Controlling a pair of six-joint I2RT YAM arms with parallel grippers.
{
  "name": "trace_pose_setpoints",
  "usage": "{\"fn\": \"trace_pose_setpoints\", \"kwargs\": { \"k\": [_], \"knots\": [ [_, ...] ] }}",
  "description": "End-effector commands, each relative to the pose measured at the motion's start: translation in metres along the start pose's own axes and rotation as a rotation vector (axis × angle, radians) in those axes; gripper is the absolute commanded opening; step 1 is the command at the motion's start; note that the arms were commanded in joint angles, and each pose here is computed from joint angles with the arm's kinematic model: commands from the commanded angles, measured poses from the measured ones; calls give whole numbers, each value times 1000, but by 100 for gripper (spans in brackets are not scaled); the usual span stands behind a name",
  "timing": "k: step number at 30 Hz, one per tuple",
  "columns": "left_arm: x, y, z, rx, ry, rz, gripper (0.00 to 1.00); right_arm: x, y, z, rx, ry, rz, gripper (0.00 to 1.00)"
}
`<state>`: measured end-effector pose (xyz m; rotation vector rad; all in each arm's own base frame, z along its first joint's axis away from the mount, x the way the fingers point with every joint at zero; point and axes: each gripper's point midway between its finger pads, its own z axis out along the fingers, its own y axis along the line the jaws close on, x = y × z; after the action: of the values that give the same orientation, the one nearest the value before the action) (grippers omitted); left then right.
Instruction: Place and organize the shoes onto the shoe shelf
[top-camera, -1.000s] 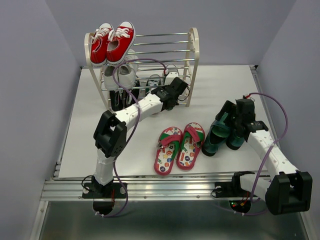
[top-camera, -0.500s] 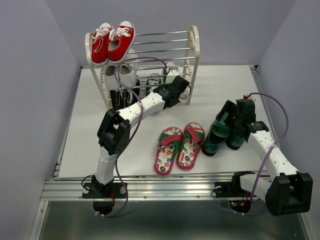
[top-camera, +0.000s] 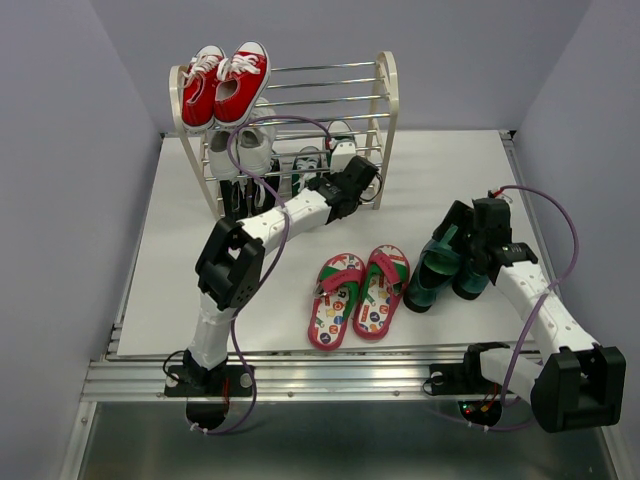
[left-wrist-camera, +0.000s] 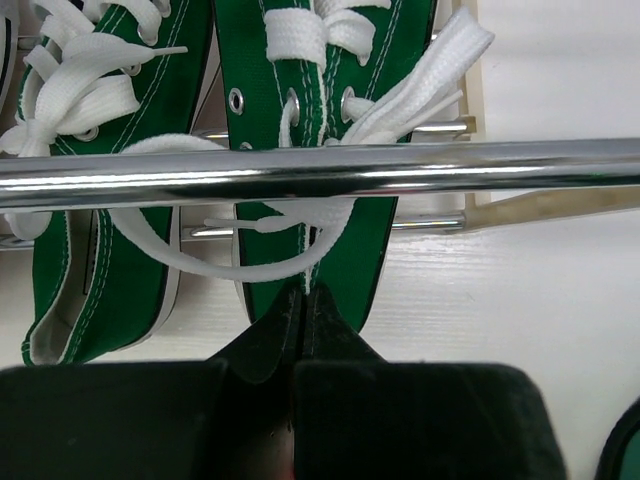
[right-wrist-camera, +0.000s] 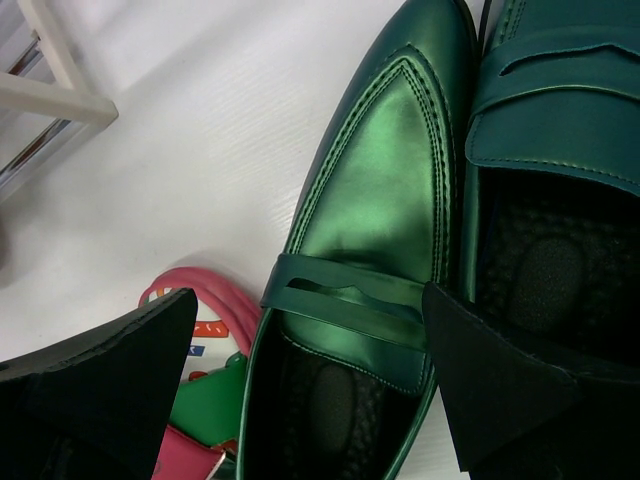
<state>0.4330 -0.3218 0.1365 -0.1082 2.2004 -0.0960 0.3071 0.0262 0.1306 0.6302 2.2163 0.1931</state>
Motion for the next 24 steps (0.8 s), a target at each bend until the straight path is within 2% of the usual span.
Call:
{"fn": "trace_pose_setpoints", "kwargs": {
  "k": [1,10,12,19,21,24],
  "knots": [
    [-61,-9,-13,38,-183,-162,0,-11,2,0,-8,-49,3,100],
    [-65,-11,-7,45,-224,-129,1,-12,1,0,-2,-55,2,100],
    [-65,-10,-6,44,-231,-132,5,-12,1,0,-3,-56,2,100],
    [-63,-12,-1,42,-242,-137,7,-13,1,-1,-2,-62,1,100],
    [-58,-10,5,32,-236,-128,13,-13,1,-1,-2,-62,3,100],
    [-52,-9,8,26,-225,-132,33,-12,1,-1,-5,-57,1,100]
  ]
}}
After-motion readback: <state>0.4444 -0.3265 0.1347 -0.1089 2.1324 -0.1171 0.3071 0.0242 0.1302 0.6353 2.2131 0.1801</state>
